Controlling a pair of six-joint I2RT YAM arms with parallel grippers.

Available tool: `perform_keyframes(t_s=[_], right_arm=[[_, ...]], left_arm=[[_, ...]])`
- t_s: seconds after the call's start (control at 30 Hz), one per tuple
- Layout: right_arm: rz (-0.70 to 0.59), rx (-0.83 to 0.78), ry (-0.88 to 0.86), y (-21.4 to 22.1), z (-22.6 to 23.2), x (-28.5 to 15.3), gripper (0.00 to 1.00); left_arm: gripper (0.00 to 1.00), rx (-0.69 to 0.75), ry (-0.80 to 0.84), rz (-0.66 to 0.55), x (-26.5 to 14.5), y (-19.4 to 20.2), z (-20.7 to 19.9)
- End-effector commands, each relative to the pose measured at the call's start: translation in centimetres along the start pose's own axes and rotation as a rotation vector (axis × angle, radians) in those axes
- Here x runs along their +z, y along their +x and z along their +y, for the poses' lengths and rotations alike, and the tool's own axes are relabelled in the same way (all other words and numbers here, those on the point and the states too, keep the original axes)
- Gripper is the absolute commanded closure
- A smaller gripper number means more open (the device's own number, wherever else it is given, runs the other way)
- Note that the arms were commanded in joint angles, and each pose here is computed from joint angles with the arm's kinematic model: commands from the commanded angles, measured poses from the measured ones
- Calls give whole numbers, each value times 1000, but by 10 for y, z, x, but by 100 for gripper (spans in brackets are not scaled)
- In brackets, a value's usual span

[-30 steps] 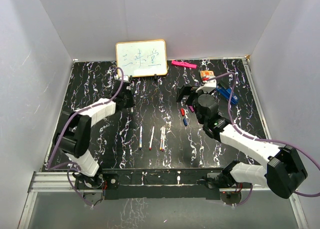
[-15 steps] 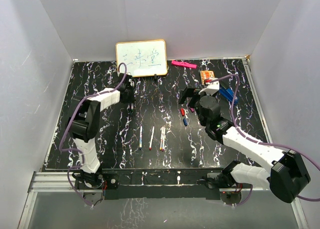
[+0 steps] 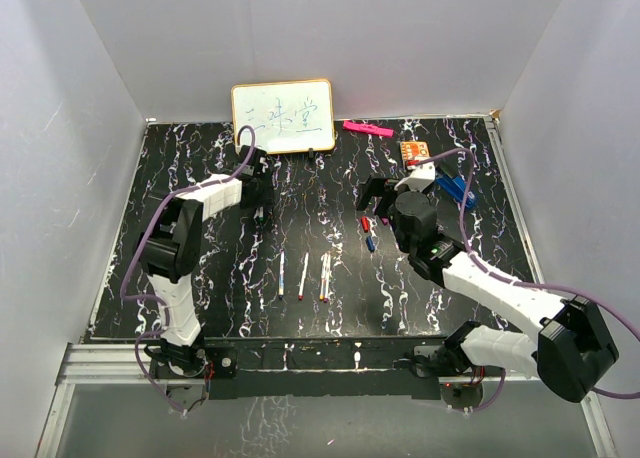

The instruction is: Insert the pens into the pen caps

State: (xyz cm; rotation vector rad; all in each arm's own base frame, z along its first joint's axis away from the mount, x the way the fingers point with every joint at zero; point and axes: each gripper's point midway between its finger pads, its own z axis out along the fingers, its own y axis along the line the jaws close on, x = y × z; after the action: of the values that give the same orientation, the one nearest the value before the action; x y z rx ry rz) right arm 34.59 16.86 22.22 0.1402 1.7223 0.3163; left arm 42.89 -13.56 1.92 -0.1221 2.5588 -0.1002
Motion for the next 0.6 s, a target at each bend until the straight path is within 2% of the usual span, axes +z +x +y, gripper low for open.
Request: perform_keyframes(t_s=[0.0,0.23,0.57], right_arm=[[-41,25,20,-15,0,4,2],[-47,46,37,-17,-5,9,2],[-41,65,94,-9,-22,9,2]], left_arm=[[51,-16,10,-69,-33,-25,-1],[51,-23,60,-76,-73,-7,-3],[52,170,62,114,-117,120,-26]])
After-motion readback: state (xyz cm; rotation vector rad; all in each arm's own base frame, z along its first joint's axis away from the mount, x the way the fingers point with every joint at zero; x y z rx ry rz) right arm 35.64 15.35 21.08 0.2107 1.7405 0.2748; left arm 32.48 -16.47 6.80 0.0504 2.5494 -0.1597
